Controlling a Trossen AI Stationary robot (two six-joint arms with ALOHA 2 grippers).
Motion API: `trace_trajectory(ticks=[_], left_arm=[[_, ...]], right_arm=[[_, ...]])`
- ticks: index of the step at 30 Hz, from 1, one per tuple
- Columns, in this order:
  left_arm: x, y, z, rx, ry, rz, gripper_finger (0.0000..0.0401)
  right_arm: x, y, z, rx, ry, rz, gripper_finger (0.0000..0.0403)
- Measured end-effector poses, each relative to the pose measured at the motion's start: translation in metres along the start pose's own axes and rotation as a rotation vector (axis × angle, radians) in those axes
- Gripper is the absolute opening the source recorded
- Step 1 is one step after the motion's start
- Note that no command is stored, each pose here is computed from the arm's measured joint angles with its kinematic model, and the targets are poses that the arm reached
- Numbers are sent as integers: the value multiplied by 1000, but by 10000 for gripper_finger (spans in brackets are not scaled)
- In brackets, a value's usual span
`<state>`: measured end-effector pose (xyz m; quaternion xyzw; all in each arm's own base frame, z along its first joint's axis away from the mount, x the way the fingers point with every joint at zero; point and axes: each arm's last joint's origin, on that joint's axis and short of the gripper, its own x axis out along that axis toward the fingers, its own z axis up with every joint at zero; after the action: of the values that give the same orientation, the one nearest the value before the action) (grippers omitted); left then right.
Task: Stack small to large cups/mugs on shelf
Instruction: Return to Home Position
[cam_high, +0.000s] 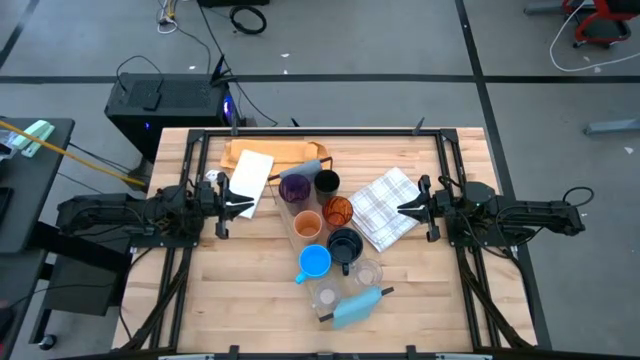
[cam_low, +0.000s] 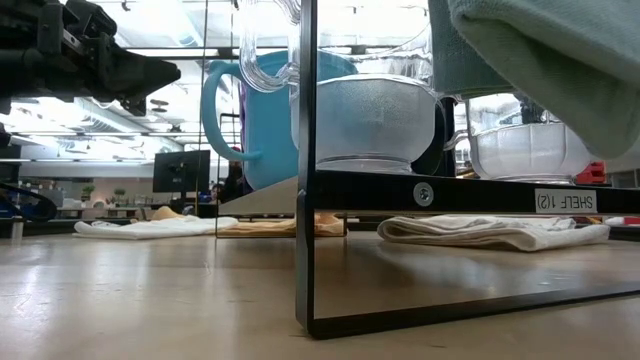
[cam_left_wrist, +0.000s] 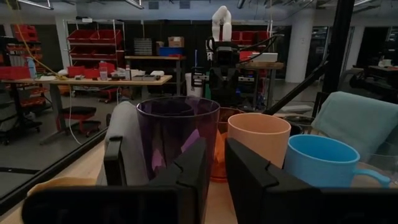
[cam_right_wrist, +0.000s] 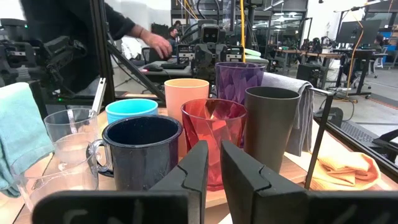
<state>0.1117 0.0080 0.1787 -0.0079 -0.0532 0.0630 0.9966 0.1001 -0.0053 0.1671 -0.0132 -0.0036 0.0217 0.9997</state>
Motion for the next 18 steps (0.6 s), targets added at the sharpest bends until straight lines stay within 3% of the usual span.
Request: trace_trajectory(ticks=[18], left_arm=[[0,0,0,1,0,0,69]], right_arm=[[0,0,0,0,0,0,50]])
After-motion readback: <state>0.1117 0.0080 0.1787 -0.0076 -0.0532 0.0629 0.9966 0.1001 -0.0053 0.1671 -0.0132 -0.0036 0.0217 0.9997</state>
